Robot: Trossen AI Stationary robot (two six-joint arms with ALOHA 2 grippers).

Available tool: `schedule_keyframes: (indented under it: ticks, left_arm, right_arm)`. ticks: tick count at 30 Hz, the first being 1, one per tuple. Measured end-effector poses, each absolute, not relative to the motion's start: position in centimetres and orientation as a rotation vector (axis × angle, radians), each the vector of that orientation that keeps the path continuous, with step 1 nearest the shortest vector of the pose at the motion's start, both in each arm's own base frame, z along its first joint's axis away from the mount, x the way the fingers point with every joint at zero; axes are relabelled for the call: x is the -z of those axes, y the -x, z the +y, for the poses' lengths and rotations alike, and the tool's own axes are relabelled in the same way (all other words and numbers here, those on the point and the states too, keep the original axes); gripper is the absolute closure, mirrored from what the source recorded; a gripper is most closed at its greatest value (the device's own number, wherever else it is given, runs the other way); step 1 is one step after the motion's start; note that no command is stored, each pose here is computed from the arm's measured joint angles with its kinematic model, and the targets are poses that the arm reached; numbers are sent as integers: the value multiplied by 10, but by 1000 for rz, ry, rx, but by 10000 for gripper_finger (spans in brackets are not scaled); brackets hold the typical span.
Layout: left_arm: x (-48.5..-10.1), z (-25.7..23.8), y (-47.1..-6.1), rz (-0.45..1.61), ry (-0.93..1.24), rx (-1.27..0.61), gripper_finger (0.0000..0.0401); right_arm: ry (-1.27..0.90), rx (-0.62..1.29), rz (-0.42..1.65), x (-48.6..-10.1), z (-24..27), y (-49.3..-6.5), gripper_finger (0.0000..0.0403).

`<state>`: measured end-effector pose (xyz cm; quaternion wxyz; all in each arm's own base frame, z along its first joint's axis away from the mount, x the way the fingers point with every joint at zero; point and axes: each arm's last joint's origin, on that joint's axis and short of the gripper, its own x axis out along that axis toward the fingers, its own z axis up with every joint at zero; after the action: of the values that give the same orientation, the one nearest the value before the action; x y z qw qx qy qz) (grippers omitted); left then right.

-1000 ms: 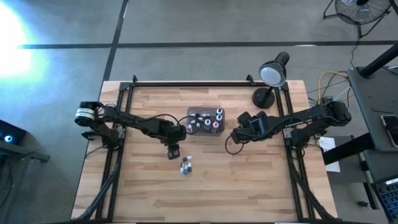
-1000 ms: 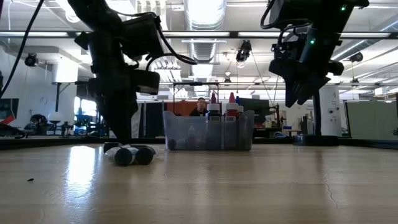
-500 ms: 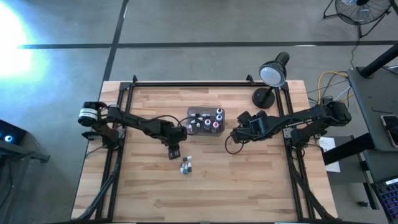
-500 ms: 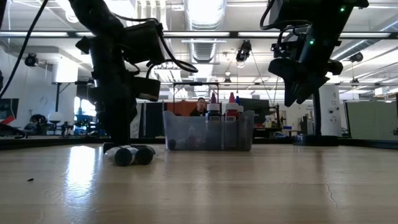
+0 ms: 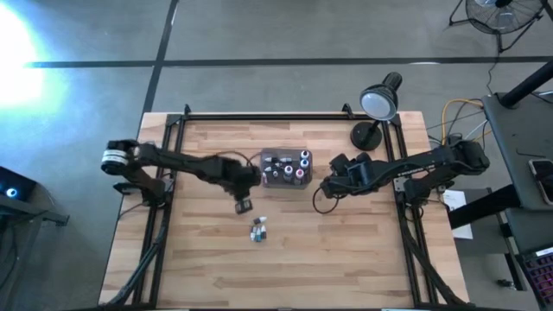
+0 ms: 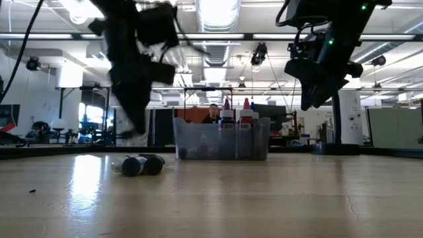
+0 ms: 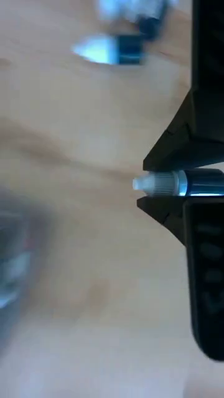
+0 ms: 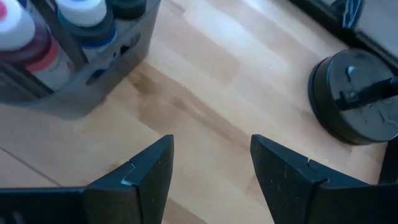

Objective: Pick & Place food coloring
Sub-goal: Put the small black food coloring bottle into the bin, then put the small violet food coloring bottle into the bin

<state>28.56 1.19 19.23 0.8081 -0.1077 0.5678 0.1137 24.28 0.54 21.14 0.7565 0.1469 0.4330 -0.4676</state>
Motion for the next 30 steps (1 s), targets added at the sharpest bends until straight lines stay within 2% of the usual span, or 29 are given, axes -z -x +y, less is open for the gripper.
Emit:
schedule_keyframes:
  ticks: [7,10,14,18,23,25,27,30]
  left_arm:
    - [-264,41,-311,848,224,-342,384]
    - [-267,53,-328,769,192,-333,381]
    - [-253,64,-346,792,173,-361,351]
    - [-253,68,-353,790,172,-390,299]
    - [-258,68,-352,811,130,-432,238]
    - [-264,67,-345,879,144,-440,222]
    - [-270,63,-338,947,178,-399,214]
    - [-275,43,-325,1027,176,-188,212]
  right_arm:
    - [-280,1039,919,-214,2,-243,195]
    - [-280,1044,924,-214,-1,-243,195]
    - [-300,1036,941,-214,-2,-243,195]
    - [-323,1018,959,-213,-1,-243,195]
    - [-337,1023,955,-213,-1,-243,195]
    - [-338,1023,954,-213,-1,-243,195]
    - [-334,1019,958,-213,-1,-243,195]
    - [-314,990,984,-213,-1,-243,195]
